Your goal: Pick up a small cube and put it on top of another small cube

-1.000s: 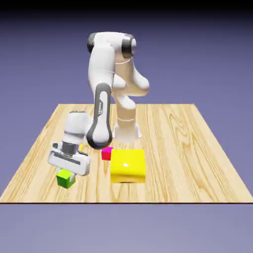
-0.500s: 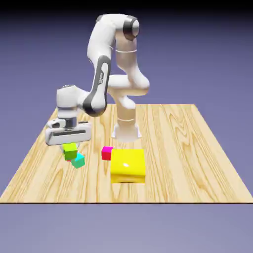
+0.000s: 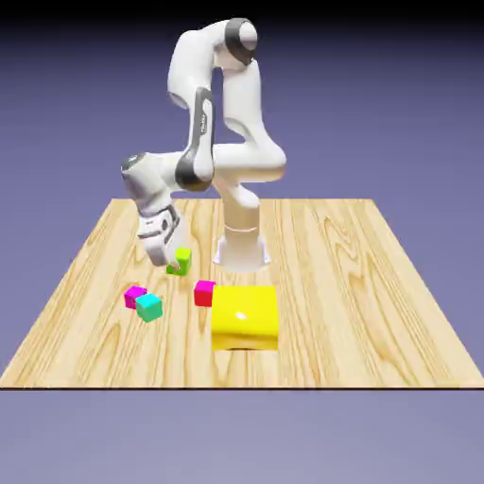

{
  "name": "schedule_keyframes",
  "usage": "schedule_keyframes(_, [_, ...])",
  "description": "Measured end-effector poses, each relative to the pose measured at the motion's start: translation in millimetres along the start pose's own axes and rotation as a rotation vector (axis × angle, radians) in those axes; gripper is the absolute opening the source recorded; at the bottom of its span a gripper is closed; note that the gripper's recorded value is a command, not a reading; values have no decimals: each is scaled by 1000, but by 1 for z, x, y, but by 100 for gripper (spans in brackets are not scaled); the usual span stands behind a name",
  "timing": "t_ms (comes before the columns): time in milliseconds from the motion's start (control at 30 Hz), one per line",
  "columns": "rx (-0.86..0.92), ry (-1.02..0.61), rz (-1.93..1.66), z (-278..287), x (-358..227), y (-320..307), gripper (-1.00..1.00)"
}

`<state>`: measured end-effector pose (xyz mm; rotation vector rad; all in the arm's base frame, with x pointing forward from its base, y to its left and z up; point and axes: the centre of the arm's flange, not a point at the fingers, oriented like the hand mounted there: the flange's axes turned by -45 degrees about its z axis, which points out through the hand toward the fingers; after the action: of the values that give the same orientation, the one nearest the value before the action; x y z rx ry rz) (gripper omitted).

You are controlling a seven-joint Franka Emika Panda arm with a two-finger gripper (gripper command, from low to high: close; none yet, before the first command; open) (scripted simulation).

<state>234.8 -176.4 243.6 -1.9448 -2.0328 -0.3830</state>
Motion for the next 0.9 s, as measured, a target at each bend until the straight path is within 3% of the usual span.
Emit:
schedule_keyframes(500, [25,39,-95,75,3,-9,-100])
schedule_keyframes(533, [26,34,-94,77,2,-10,100])
schedule_keyframes(900, [19,55,-102,31,8,-6,100])
